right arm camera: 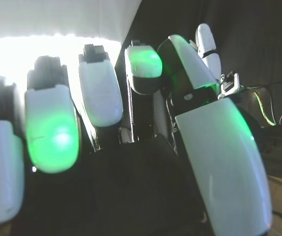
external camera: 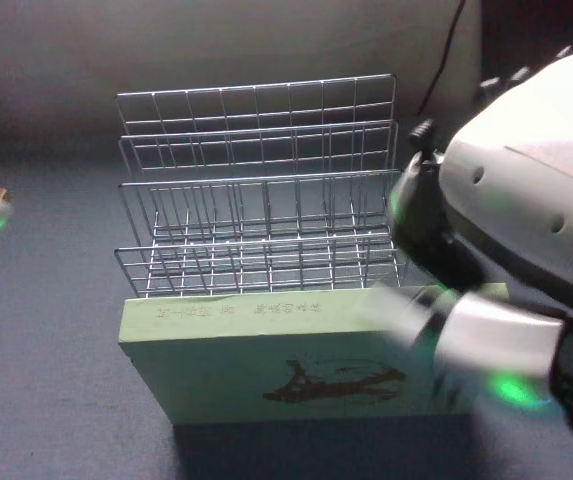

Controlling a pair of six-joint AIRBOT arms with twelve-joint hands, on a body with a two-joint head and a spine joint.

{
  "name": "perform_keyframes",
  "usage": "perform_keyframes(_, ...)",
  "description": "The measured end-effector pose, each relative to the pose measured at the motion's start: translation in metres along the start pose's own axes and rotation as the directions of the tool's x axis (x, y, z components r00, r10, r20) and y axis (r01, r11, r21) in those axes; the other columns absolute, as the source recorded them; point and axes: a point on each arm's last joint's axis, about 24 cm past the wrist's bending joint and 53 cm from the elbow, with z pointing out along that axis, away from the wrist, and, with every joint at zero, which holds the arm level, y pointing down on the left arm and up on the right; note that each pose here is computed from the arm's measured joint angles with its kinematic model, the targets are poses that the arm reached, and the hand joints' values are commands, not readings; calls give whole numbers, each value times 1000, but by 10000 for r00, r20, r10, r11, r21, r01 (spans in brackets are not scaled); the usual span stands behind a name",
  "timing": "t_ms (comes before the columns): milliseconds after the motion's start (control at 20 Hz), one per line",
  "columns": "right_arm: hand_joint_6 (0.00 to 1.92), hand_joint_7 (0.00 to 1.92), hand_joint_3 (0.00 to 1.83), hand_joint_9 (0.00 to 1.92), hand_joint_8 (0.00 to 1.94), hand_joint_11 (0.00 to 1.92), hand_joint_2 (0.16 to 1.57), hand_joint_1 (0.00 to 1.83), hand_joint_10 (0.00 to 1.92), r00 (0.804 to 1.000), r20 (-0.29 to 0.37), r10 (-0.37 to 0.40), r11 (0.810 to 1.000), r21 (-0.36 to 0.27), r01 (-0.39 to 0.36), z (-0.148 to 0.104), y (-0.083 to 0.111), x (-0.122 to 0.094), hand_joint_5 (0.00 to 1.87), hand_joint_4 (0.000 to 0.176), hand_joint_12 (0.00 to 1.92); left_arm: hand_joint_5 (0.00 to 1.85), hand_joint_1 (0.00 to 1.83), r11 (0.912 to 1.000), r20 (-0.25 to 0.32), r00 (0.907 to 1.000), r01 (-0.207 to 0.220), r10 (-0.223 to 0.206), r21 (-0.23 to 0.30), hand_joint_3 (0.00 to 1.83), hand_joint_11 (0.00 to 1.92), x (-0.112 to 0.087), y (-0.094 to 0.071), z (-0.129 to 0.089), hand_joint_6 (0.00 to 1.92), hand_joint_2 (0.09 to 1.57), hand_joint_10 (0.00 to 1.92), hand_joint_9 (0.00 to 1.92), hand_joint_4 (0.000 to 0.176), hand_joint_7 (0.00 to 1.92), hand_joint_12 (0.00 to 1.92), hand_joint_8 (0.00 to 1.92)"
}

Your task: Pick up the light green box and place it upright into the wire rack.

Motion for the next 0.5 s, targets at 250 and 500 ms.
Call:
perform_keyframes(250,0,108,11,61,0,0,928,121,0,9999,-102,-57,10000,6,57,1,1,5,131,27,461,197,202,10000,31,10000,-15,15,58,6,0,-1,-2,0,3,1107,14,136,85,132,617,0)
perform_keyframes(500,0,96,0,47,0,0,901,337,0,9990,-233,385,9992,54,-384,6,14,13,101,20,447,201,203,9998,-170,9998,122,-119,155,7,0,5,-5,-1,3,1113,12,139,85,133,619,1)
